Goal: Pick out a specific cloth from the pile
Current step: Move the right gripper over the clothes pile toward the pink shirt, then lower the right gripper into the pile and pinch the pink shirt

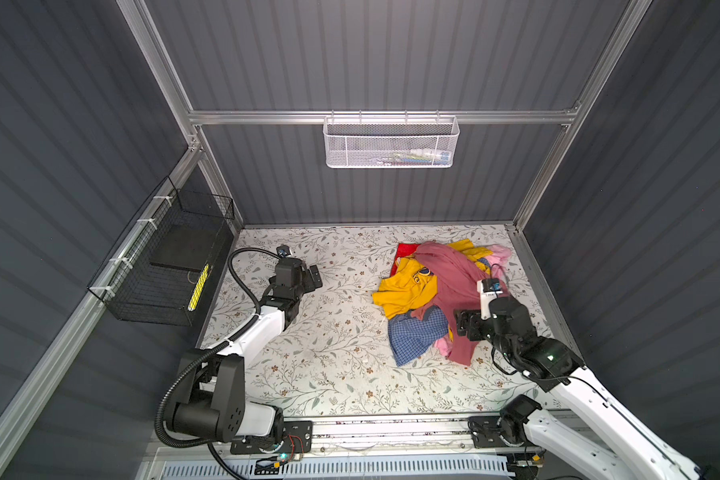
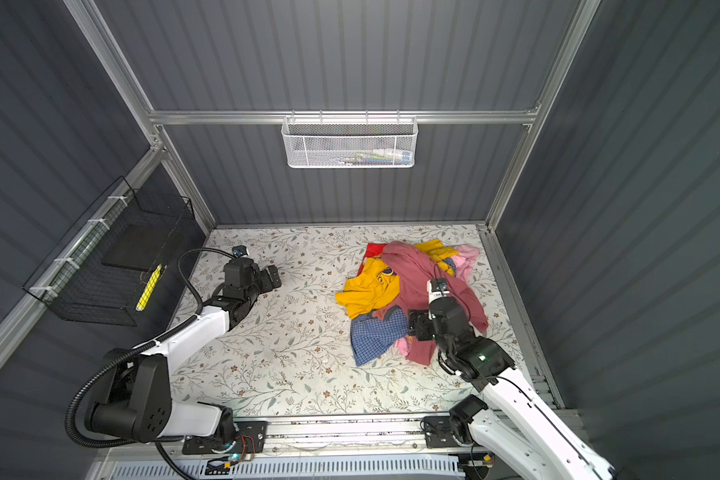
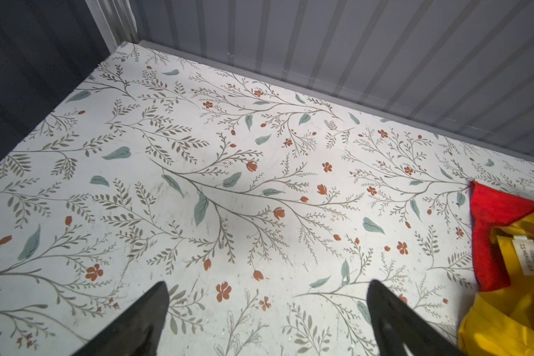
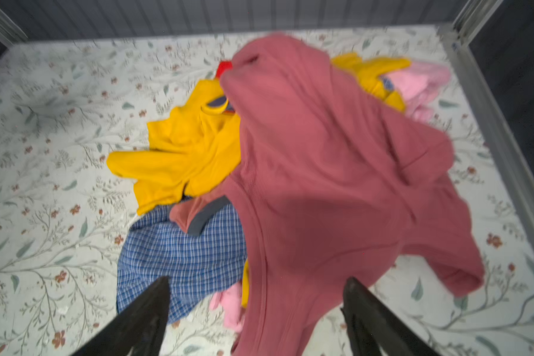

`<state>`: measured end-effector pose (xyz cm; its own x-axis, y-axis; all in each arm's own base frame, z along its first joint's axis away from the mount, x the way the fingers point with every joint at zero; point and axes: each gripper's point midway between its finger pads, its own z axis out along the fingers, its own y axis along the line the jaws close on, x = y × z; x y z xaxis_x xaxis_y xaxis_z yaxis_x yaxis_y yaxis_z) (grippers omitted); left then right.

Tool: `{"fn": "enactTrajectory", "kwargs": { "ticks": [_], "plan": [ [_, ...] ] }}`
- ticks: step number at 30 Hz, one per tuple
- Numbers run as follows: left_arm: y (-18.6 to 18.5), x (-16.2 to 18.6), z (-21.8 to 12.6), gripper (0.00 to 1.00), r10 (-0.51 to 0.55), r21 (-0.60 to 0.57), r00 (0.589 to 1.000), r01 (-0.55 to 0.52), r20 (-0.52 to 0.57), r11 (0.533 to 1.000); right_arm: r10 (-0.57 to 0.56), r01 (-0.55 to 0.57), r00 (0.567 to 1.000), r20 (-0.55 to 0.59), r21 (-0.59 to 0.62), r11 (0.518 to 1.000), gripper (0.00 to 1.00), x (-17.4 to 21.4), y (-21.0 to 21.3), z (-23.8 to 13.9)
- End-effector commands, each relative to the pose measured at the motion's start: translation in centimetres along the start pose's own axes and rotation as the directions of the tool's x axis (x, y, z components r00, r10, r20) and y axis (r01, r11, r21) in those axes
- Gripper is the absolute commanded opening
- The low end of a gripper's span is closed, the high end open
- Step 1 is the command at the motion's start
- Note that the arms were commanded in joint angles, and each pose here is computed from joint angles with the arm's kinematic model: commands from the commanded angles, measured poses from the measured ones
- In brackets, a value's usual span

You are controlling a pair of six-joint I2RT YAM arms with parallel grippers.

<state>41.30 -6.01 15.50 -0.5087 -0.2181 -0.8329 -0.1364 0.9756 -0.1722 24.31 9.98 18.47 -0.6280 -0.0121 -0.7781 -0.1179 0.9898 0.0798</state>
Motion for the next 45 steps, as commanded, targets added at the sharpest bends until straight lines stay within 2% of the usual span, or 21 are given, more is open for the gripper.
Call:
{"fn": "enactTrajectory", "kwargs": {
  "ticks": [1,5,9,11,16,23,26,30,32,41,45],
  "plan": [
    [0.5,1.2,0.5,1.00,0.000,-0.037,0.999,-0.002,-0.049,0.999,0.029,-0.010,0.994,-0.102,0.181,0.983,0.85,3.0,-1.0,-0.1],
    [0.7,1.3,0.4,1.00,-0.001,-0.045,0.999,-0.002,-0.049,0.999,-0.002,0.065,0.970,-0.244,0.252,0.966,0.76,6.0,0.3,0.5],
    [0.8,1.5,0.4,1.00,-0.002,-0.051,0.998,-0.001,-0.056,0.999,-0.008,0.079,0.951,-0.308,0.219,0.973,0.63,8.1,2.3,1.2],
    [0.9,1.6,0.3,1.00,0.000,-0.055,0.998,-0.003,-0.058,0.998,-0.026,0.115,0.928,-0.371,0.218,0.969,0.59,9.7,2.9,1.7],
    [1.2,2.0,0.3,1.00,-0.003,-0.067,0.998,-0.002,-0.069,0.998,-0.068,0.167,0.892,-0.448,0.186,0.968,0.54,11.5,4.5,2.8],
    [1.3,2.3,0.1,1.00,-0.005,-0.069,0.997,0.000,-0.075,0.998,-0.135,0.264,0.861,-0.491,0.203,0.943,0.51,11.9,5.2,5.5],
    [1.3,2.3,0.1,1.00,-0.001,-0.066,0.997,-0.004,-0.082,0.998,-0.153,0.260,0.859,-0.489,0.157,0.953,0.48,11.5,6.2,6.9],
    [1.2,2.1,-0.1,1.00,-0.002,-0.062,0.997,-0.003,-0.079,0.998,-0.139,0.280,0.827,-0.544,0.185,0.942,0.42,12.2,5.1,7.9],
    [1.3,2.1,-0.3,1.00,-0.003,-0.062,0.997,-0.001,-0.075,0.998,-0.140,0.292,0.823,-0.551,0.199,0.935,0.43,12.5,4.6,8.2],
    [1.4,2.5,-0.4,1.00,-0.009,-0.060,0.997,0.004,-0.082,0.998,-0.074,0.210,0.815,-0.574,0.173,0.962,0.45,14.2,3.3,11.0],
    [1.4,2.3,-0.5,1.00,-0.001,-0.063,0.997,-0.005,-0.083,0.998,-0.069,0.194,0.791,-0.609,0.142,0.971,0.33,15.4,3.7,11.6]
  ]
}}
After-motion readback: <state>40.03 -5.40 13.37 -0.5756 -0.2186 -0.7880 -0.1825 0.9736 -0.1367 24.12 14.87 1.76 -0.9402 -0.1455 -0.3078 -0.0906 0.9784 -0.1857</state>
